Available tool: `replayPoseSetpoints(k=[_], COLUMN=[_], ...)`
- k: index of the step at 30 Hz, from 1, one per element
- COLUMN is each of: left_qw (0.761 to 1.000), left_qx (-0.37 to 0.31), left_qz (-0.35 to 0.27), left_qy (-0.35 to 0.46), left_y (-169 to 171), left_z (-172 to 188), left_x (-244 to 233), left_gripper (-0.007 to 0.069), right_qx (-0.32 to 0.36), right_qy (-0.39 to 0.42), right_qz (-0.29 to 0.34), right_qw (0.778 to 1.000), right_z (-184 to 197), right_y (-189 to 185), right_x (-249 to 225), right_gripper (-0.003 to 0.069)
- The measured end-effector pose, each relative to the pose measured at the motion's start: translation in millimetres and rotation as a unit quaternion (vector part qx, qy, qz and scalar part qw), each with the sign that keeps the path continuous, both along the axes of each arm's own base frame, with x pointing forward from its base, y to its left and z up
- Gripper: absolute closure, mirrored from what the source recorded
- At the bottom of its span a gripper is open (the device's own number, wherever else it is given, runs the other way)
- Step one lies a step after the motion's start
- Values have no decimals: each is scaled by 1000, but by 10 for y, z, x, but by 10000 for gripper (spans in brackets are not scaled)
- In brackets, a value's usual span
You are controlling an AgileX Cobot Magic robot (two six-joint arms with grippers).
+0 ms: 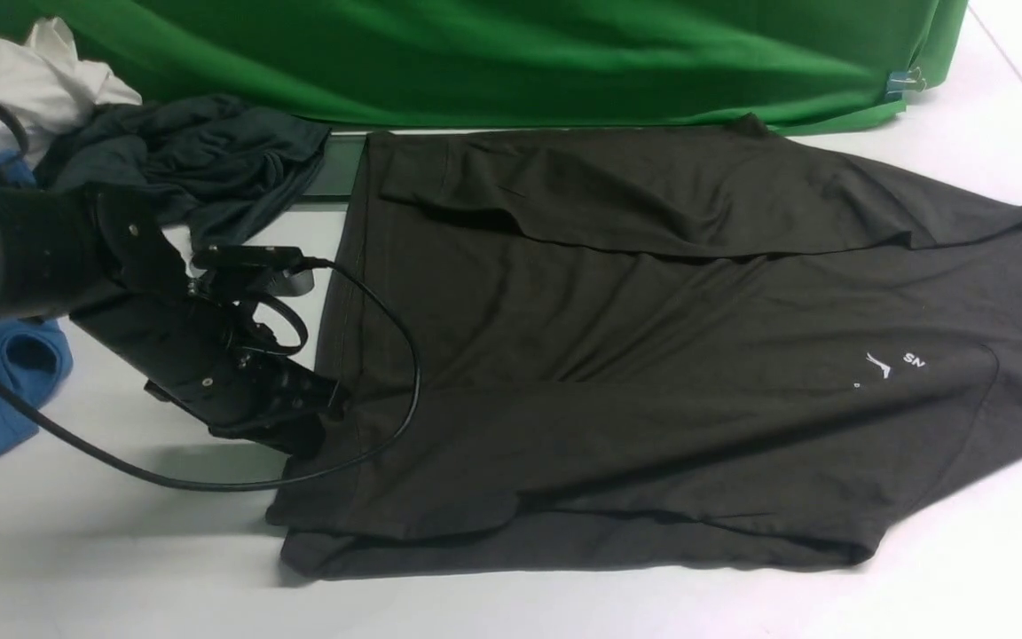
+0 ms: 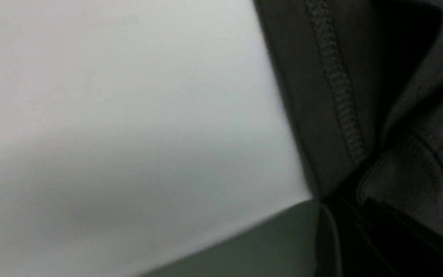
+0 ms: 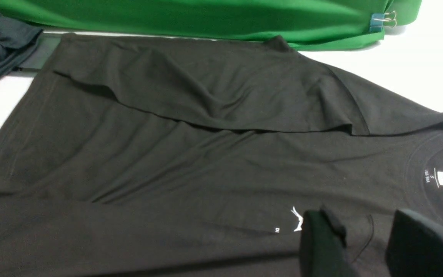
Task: Fold a long-sleeved shirt on a white desktop.
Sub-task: 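Grasp the left edge of the dark T-shirt lying flat on the table, then fold the left side of the black T-shirt inward over its body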
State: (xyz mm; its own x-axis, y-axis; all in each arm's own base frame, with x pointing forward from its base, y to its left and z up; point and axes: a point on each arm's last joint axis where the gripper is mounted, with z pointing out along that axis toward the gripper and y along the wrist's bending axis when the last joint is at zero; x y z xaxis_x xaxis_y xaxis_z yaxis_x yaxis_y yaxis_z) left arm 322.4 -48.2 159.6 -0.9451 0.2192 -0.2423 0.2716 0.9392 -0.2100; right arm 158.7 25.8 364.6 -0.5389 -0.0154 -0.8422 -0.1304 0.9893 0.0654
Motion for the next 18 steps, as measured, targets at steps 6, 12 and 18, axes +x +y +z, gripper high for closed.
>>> replayPoseSetpoints(k=[6,12,18], left_qw=[1000,995,983], left_qx=[-8,-19,-24], left_qz=[-11,-18,-21], left_qy=[-13,-94,-183], left_y=[-21,-48,-62], left_z=[191,763,1258], left_x=[66,230,413], left_gripper=[580,580,580], right_qx=[0,-1,-1], right_qy=[0,0,0], right_qz=[0,0,0], right_qw=[1000,1000,1000], right_z=[0,0,0], right_y=[0,0,0], right_x=[0,0,0], right_gripper=[417,417,417])
